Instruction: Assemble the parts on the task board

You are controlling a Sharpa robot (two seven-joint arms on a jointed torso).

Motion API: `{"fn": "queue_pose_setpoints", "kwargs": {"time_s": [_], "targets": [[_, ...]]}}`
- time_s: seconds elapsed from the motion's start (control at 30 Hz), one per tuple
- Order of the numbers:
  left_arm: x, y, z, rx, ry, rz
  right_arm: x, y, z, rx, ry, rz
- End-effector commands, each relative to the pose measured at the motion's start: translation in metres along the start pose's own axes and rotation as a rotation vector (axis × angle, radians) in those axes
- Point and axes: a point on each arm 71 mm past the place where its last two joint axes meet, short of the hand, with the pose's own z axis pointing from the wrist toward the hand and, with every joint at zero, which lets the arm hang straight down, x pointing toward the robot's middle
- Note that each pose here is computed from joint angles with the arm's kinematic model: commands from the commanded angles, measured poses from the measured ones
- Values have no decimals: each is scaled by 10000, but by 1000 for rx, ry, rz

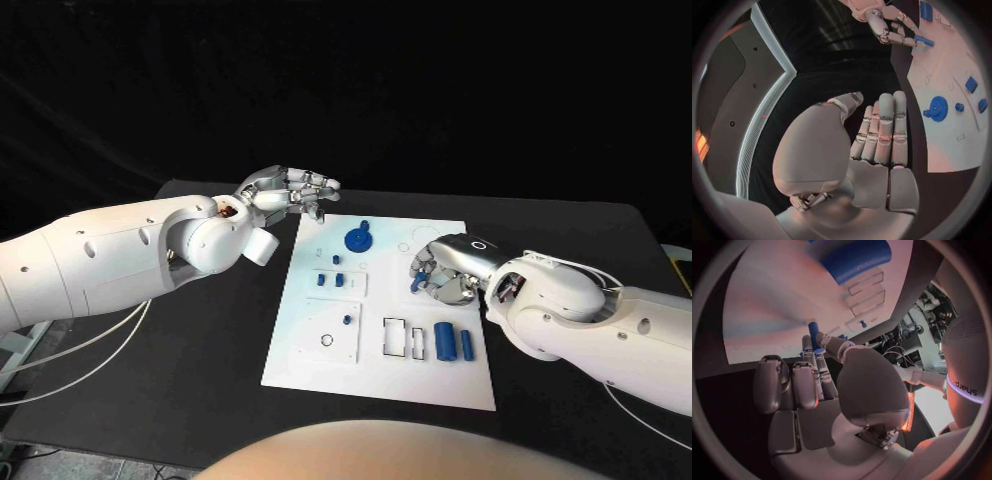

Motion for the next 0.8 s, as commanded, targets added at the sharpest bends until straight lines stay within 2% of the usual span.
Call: {"fn": "queue_pose_setpoints", "kwargs": {"time_s": [0.03,0.2,0.37,0.63,0.8], "targets": [[21,-9,8,6,16,-11,-122,41,-56,-11,-53,15],[20,-7,19,8,16,-11,-239,207,-109,-52,-73,34],[28,0,47,8,21,-15,-253,503,-64,-130,-77,55],[62,5,80,8,30,-19,-103,937,64,-245,-58,89],[104,5,108,11,33,-20,73,1167,146,-302,-32,114]]}}
